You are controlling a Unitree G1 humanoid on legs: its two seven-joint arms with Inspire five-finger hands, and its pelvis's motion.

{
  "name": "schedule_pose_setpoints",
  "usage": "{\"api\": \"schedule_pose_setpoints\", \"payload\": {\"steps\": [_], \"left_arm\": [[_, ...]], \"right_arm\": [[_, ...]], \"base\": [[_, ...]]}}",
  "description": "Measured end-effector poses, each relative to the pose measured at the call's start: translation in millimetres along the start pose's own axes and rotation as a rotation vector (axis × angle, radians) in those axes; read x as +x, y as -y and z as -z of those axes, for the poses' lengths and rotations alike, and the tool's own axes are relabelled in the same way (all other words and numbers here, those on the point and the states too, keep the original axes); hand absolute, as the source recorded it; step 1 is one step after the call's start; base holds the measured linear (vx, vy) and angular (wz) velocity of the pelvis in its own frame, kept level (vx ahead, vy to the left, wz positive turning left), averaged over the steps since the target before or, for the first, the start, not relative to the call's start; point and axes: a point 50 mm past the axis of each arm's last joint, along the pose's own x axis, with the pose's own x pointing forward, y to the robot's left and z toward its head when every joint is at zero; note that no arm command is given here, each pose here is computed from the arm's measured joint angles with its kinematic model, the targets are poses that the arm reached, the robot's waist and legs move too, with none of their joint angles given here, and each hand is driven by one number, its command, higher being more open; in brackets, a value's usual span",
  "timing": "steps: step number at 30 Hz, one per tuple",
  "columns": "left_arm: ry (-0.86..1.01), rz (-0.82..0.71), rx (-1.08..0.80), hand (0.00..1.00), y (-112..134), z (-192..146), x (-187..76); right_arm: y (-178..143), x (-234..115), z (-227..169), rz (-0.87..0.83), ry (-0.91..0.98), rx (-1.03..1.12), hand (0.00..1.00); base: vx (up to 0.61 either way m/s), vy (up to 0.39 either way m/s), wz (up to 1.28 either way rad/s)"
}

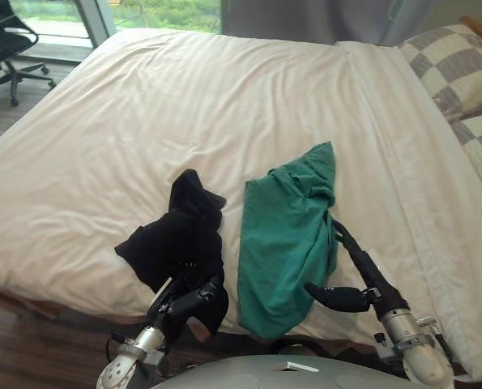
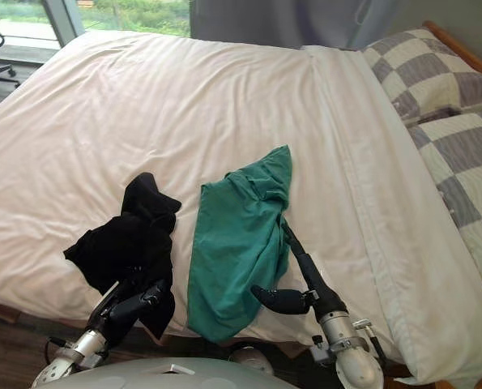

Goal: Tidy up the quilt and then pick up the clothes from the bed and put them into the laundry hamper

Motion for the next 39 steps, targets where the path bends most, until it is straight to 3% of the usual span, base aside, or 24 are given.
{"api": "schedule_pose_setpoints", "payload": {"steps": [3,8,9,12,16,22,25,30,39], "left_arm": [[-0.034,0.044,0.029,0.00,-7,-5,4],[-0.013,0.108,0.162,0.00,-19,-38,29],[0.001,0.119,0.179,0.00,-18,-43,34],[0.061,0.153,0.239,0.00,-15,-64,58],[0.155,0.171,0.346,0.00,-16,-83,69],[0.212,0.173,0.438,0.00,-2,-88,90],[0.226,0.153,0.410,0.00,2,-80,93],[0.170,0.107,0.399,0.00,-2,-57,83],[-0.059,-0.133,0.326,0.00,5,25,49]], "right_arm": [[-5,35,4,-0.010,-0.047,0.001,1.00],[7,97,-36,0.063,0.093,-0.034,1.00],[10,102,-41,0.075,0.108,-0.038,0.00],[13,119,-57,0.132,0.144,-0.005,0.00],[30,143,-65,0.211,0.118,0.101,0.00],[58,161,-57,0.280,0.026,0.154,0.00],[53,156,-50,0.297,0.038,0.253,0.00],[16,129,-26,0.259,0.070,0.480,0.00],[-58,34,24,-0.018,0.055,0.953,0.00]], "base": [[-0.11,-0.034,0.18],[-0.12,0.017,0.06],[-0.11,0.067,-0.01],[-0.10,0.076,0.03],[-0.07,0.033,0.12],[-0.04,0.020,0.18],[0.03,-0.023,0.14],[0.12,-0.063,-0.03],[0.14,-0.045,-0.25]]}}
